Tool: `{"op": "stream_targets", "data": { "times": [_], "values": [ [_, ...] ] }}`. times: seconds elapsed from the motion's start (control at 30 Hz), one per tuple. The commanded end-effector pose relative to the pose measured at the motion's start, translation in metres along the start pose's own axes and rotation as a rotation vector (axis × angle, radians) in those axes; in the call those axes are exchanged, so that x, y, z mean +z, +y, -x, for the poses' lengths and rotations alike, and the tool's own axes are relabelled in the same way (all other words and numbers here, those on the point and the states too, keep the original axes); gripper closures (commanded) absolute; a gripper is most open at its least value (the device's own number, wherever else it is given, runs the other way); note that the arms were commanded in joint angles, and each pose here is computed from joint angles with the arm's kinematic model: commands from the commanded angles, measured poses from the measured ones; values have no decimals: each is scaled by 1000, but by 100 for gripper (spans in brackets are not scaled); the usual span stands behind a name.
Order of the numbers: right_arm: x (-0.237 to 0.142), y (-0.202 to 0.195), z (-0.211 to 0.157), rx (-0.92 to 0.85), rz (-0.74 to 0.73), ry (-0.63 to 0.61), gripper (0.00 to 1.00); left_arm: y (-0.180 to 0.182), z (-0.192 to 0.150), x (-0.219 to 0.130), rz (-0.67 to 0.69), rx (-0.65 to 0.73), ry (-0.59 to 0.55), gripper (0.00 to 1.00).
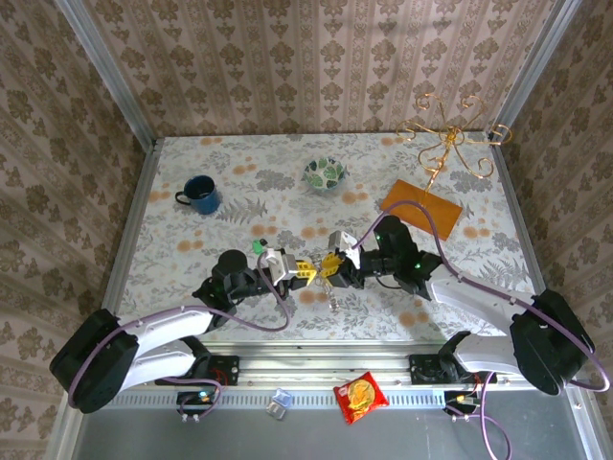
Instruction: Put the keys on the keyring
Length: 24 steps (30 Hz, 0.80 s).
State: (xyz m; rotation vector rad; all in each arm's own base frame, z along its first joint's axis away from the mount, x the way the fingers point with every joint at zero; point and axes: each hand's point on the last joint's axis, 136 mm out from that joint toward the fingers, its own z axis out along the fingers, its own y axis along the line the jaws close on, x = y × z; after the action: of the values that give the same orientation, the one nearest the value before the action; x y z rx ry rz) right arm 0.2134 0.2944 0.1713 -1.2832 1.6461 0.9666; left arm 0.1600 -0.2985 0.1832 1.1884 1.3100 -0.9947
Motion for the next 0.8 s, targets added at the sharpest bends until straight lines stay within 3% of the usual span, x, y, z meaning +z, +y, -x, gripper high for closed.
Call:
{"op": "stream_targets", "data": {
  "times": [0.0, 0.13, 0.23, 0.3, 0.37, 0.43, 0.6, 0.77],
  "values": [
    [2, 5, 22, -61, 41, -53, 75, -4, 12, -1, -34, 3, -54, 100],
    [3, 7, 28, -69, 52, -68, 83, -5, 13, -1, -38, 2, -57, 100],
    [4, 7, 29, -65, 56, -63, 100, -5, 14, -2, -37, 1, -64, 100],
    [3, 7, 28, -60, 56, -42, 100, -1, 14, -2, -16, -3, -62, 97],
    [0, 6, 26, -56, 42, -5, 100, 6, 11, -4, 29, -5, -50, 80],
    [-3, 6, 20, -70, 28, 61, 100, 9, 6, -5, 48, 3, -16, 73],
    [-7, 12, 4, -137, 38, 236, 100, 10, -5, -5, 48, 40, 97, 73],
    [-7, 15, 0, -214, 52, 341, 100, 9, -3, -3, 22, 66, 131, 80]
  ]
}}
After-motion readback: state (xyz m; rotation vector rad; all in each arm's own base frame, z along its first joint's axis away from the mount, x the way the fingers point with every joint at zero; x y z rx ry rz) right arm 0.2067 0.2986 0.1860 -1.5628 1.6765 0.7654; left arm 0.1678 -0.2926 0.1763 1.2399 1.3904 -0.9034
